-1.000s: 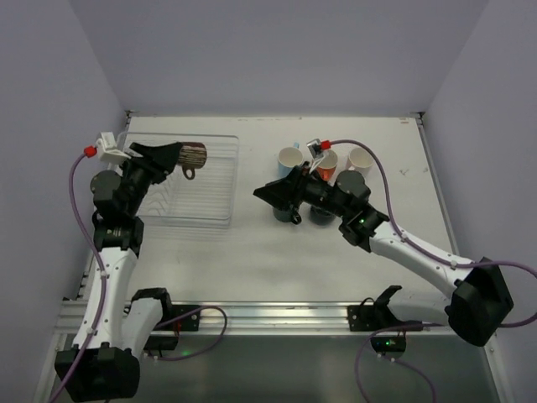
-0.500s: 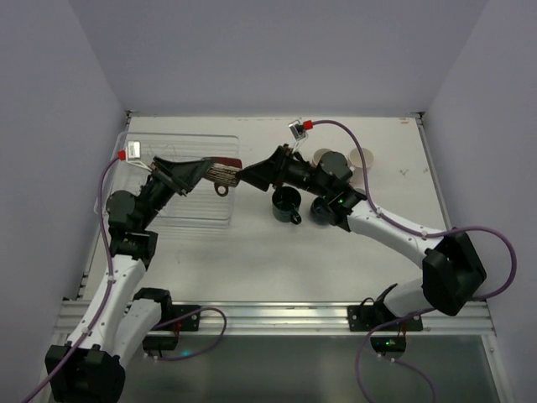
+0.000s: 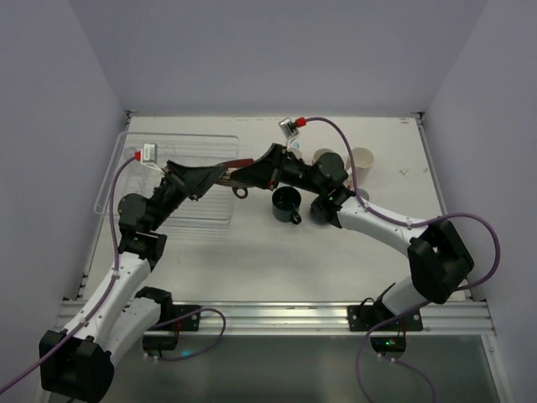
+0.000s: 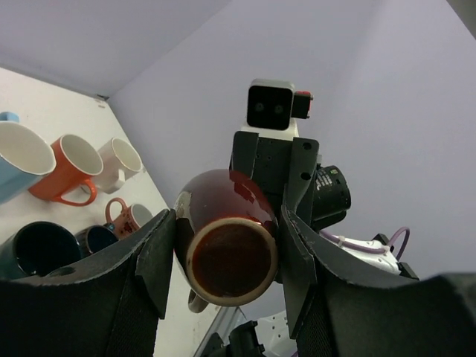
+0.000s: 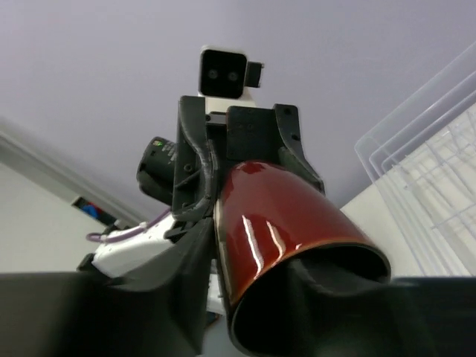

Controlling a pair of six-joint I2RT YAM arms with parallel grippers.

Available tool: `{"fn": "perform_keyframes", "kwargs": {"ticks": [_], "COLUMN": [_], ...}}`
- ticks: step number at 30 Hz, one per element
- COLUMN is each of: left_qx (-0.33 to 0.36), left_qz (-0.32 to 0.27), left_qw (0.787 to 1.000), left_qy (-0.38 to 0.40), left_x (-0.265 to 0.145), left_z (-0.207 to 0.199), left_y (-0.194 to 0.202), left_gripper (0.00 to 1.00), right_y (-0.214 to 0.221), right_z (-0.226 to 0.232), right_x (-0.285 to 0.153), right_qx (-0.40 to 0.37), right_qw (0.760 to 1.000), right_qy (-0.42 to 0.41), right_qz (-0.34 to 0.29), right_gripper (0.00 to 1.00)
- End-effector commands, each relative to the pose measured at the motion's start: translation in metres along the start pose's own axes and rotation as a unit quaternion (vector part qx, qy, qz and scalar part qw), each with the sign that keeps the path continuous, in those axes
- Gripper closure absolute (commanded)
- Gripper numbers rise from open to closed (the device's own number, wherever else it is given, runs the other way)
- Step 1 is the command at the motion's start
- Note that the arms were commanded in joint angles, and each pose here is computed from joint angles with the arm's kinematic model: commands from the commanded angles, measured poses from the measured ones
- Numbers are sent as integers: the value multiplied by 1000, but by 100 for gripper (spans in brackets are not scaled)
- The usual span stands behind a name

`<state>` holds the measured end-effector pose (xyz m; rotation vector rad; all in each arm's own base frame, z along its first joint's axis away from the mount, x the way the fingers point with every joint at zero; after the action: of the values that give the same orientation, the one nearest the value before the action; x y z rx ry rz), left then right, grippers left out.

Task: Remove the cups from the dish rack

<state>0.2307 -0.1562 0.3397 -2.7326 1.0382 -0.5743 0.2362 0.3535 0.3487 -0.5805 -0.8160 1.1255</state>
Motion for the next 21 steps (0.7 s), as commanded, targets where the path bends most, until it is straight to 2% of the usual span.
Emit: {"fn": "perform_keyframes", "kwargs": {"ticks": [1,2,4,5,7,8,11,12,13,15,16,18,19,20,21], "left_qx": [7,16,26,57,81,123,196,210,250,273,307,327,350,357,360], "left_qz": [0,-3,-10,-13,-27,-32,-71,-76,-97,-101,-114,-110,-127,-128,-130], "left_qw": [999,999,999,998,996,991,972,966,950,931,912,892,872,863,849], "left_qy": [42,44,29,22,-20,-37,-106,-133,-160,-219,-247,-291,-319,-334,-364], "left_x": [1,1,3,4,9,9,7,5,2,-8,-14,-26,-36,-42,-51], "left_z": [-20,-21,-23,-23,-27,-26,-29,-32,-29,-21,-18,-6,-2,2,14], "left_y": [2,2,-2,-4,-15,-19,-41,-46,-58,-65,-74,-77,-85,-86,-87], "left_gripper": [90,74,54,35,23,15,8,7,6,5,4,4,3,3,3], "right_y": [-21,-21,-19,-19,-15,-13,2,19,22,33,55,66,84,91,104], "right_z": [29,29,29,28,28,26,14,3,5,-6,-9,-20,-21,-24,-29], "right_x": [4,3,-2,-4,-13,-15,-31,-41,-50,-65,-79,-98,-110,-117,-128], "right_qx": [-9,-7,-10,-21,-26,-31,-80,-64,-74,-121,-110,-146,-144,-152,-160], "right_qw": [996,996,997,997,999,999,995,990,985,968,954,925,908,895,872], "right_qy": [-74,-73,-63,-53,-26,-11,59,104,123,173,205,265,284,301,332], "right_qz": [-42,-45,-47,-53,-40,-33,25,75,94,134,189,229,272,292,321], "right_gripper": [73,79,94,97,100,100,100,100,100,100,100,100,100,100,100]}}
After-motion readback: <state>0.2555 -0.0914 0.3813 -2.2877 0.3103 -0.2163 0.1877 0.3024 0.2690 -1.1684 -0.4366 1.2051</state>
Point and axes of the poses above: each gripper's point midway between its finger pads, its own x axis out along the fingers, its own z axis along the line the jaws close on, y = z × x, the point moved 4 cm from there along -x, back along the fingers, and after that the axes turned 13 degrees about -x, right-handed, at the moved point
